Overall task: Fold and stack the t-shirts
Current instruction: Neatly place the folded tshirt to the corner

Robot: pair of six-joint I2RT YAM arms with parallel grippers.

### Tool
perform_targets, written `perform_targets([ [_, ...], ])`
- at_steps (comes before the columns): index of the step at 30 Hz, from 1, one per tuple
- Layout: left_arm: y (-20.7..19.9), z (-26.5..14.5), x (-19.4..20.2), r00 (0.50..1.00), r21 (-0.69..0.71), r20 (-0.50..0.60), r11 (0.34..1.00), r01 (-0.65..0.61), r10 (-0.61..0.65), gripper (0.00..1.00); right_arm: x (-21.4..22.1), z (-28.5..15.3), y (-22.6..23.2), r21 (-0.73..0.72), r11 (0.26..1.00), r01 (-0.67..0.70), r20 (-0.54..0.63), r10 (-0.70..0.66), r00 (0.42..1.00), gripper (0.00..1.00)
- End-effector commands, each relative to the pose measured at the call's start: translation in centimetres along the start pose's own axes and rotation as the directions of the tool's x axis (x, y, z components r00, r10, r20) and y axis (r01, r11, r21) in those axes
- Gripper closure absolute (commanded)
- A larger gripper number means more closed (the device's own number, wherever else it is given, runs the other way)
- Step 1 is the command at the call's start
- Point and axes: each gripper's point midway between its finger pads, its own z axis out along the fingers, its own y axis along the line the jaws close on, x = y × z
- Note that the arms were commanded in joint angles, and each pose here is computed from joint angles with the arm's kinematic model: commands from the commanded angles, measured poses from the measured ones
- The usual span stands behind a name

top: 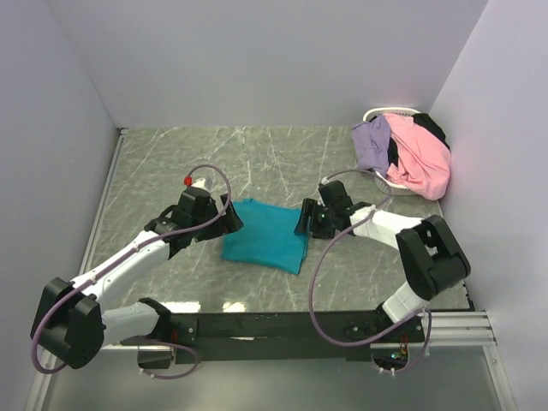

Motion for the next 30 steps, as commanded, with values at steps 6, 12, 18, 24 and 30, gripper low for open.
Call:
perform_targets([
  [6, -1.1, 0.3, -1.4, 1.000, 0.010, 0.025, 1.000, -0.012, 0.011, 0.01, -4.9, 2.8, 3.5, -0.120, 0.992, 0.031, 0.017, -0.029, 0.999, 0.27],
  [12, -1.2, 0.6, -1.1, 1.000, 0.021, 0.013, 1.000, -0.004, 0.004, 0.01, -7.8, 4.4, 4.7, -0.133, 0.990, 0.053, 0.013, -0.052, 0.999, 0.27],
  [18, -0.1, 0.7, -1.2, 1.000, -0.038, 0.022, 0.999, 0.006, -0.005, 0.01, -9.6, 3.8, 4.9, -0.103, 0.992, 0.077, 0.047, -0.073, 0.996, 0.25],
  [24, 0.4, 1.0, -0.6, 0.999, -0.034, 0.034, 0.999, 0.024, -0.023, 0.01, -11.6, -1.0, 3.2, 0.028, 0.993, 0.116, 0.223, -0.120, 0.967, 0.21],
  [30, 0.2, 1.6, -1.5, 0.997, -0.045, 0.058, 0.998, 0.045, -0.043, 0.01, -14.3, -10.3, 2.9, 0.182, 0.976, 0.123, 0.492, -0.199, 0.847, 0.00],
])
